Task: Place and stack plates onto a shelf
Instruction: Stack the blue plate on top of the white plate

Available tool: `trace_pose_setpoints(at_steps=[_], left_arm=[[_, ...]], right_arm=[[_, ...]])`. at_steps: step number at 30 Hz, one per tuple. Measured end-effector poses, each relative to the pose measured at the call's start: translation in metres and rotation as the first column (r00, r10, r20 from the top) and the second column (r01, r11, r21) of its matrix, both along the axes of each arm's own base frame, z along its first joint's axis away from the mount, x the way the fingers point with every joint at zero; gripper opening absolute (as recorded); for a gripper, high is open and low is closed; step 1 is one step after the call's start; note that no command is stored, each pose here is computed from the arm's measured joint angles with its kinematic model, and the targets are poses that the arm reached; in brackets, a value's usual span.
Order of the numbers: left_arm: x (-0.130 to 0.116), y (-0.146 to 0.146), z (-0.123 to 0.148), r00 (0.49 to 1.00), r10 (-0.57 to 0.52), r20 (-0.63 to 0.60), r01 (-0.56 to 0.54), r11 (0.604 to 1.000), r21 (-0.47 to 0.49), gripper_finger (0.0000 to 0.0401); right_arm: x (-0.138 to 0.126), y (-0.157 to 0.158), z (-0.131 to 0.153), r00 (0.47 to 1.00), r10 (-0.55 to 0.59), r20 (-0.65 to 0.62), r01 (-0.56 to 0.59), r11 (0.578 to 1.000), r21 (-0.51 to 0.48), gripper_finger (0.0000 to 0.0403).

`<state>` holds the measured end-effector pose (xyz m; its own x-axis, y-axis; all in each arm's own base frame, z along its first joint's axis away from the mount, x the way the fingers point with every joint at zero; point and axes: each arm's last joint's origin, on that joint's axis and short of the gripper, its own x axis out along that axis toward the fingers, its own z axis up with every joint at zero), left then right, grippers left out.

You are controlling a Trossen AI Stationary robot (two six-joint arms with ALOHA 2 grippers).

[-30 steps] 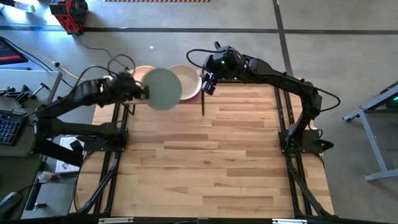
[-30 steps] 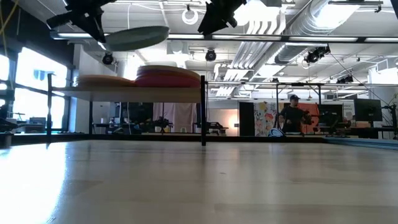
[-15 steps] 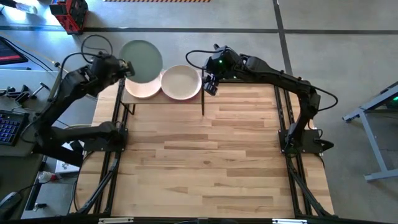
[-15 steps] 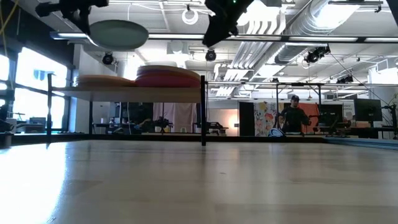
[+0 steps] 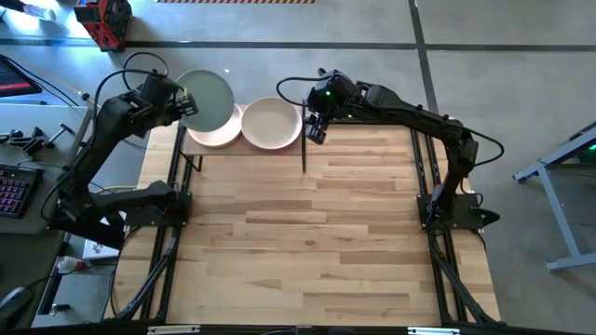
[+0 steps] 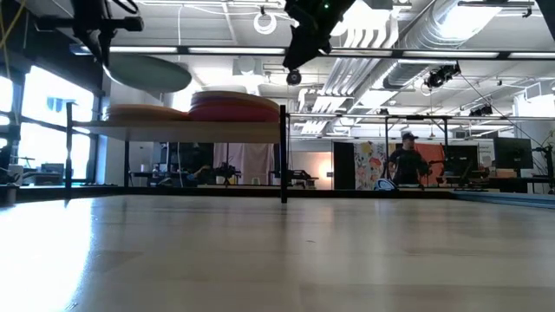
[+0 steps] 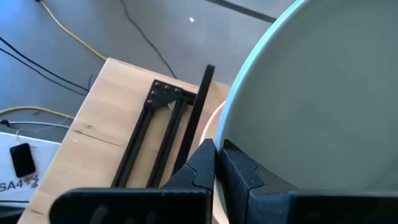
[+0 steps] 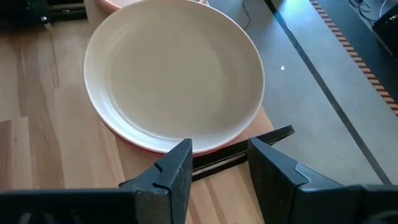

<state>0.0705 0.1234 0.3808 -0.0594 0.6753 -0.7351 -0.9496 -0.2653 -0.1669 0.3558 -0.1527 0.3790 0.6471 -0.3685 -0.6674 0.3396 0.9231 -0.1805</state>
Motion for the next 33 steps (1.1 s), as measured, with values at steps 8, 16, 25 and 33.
trace_pose_setpoints(at_steps=[8,16,25,33], left_arm=[[0.004,0.004,-0.004,1.000,-0.023,0.012,0.024,0.999,-0.044,0.0003],[0.012,0.015,-0.011,1.000,-0.003,0.009,0.004,0.996,-0.095,0.0003],[0.017,0.022,-0.022,0.999,0.015,-0.050,-0.024,0.980,-0.198,0.0003],[0.021,0.027,-0.026,0.999,0.034,-0.037,-0.041,0.973,-0.225,0.0003]], right_arm=[[-0.001,0.000,-0.001,1.000,0.000,-0.011,0.000,1.000,0.004,0.0133],[-0.005,0.002,-0.005,0.997,0.001,-0.071,0.001,1.000,0.029,0.0133],[-0.007,0.003,-0.008,0.992,0.033,-0.121,-0.031,0.999,0.018,0.0133],[-0.009,0.004,-0.009,0.988,0.046,-0.146,-0.044,0.999,0.017,0.0133]])
